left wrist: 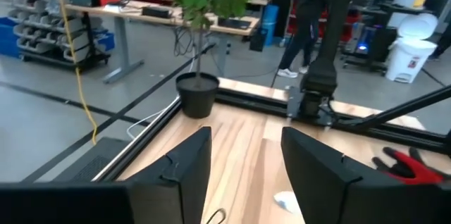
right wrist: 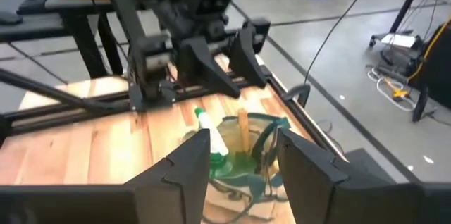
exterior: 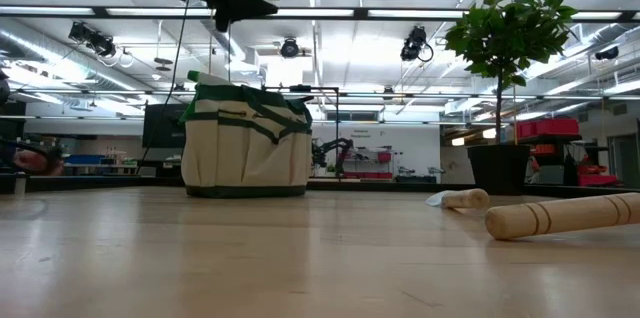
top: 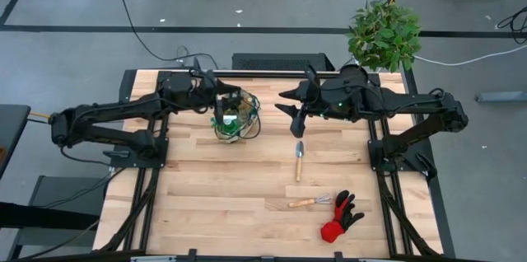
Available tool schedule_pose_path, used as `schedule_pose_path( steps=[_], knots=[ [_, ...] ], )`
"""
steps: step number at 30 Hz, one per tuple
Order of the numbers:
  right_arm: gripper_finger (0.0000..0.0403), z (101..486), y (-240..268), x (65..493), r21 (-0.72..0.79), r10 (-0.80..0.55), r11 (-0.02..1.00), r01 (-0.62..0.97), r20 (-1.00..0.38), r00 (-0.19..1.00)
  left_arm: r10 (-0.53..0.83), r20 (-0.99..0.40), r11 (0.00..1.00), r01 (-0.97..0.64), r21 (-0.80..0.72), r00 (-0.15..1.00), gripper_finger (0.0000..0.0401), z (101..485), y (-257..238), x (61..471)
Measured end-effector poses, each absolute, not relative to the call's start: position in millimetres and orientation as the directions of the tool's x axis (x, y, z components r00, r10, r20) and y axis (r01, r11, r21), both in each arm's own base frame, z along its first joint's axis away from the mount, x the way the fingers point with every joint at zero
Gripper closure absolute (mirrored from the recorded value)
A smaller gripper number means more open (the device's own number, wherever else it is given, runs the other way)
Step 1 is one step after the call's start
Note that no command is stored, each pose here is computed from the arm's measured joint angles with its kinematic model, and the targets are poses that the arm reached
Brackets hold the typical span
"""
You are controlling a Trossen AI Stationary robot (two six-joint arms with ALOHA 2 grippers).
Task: Pick & Place Garden tools in Gardening bag
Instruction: Put the brown trowel into the gardening bag
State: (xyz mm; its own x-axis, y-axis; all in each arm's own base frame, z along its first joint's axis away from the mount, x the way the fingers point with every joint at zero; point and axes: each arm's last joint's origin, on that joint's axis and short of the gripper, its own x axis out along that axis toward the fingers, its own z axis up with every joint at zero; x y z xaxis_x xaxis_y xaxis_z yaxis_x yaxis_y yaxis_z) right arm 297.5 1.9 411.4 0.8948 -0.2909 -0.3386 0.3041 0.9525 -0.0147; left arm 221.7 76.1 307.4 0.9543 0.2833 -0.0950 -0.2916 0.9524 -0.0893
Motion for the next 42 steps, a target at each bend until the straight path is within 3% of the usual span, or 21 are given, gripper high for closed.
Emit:
schedule_pose_path(
  steps=[12,24,35,42],
  knots=[
    [0.0238,389,5,286,-0.076,-0.154,0.988,0.135,-0.579,0.801,0.201,-0.080,0.974,-0.207,-0.086,0.976,0.0231,312,57,228],
    [0.0236,363,8,281,-0.165,-0.105,0.986,-0.022,-0.717,0.689,0.194,-0.078,0.976,-0.201,-0.085,0.978,0.0231,312,55,228],
    [0.0156,315,15,275,-0.146,0.031,0.950,-0.276,-0.836,0.548,0.195,-0.078,0.976,-0.201,-0.085,0.978,0.0231,312,55,228],
    [0.0149,296,15,272,-0.151,0.054,0.920,-0.361,-0.865,0.498,0.195,-0.079,0.979,-0.199,-0.044,0.978,0.0231,312,55,228]
  ],
)
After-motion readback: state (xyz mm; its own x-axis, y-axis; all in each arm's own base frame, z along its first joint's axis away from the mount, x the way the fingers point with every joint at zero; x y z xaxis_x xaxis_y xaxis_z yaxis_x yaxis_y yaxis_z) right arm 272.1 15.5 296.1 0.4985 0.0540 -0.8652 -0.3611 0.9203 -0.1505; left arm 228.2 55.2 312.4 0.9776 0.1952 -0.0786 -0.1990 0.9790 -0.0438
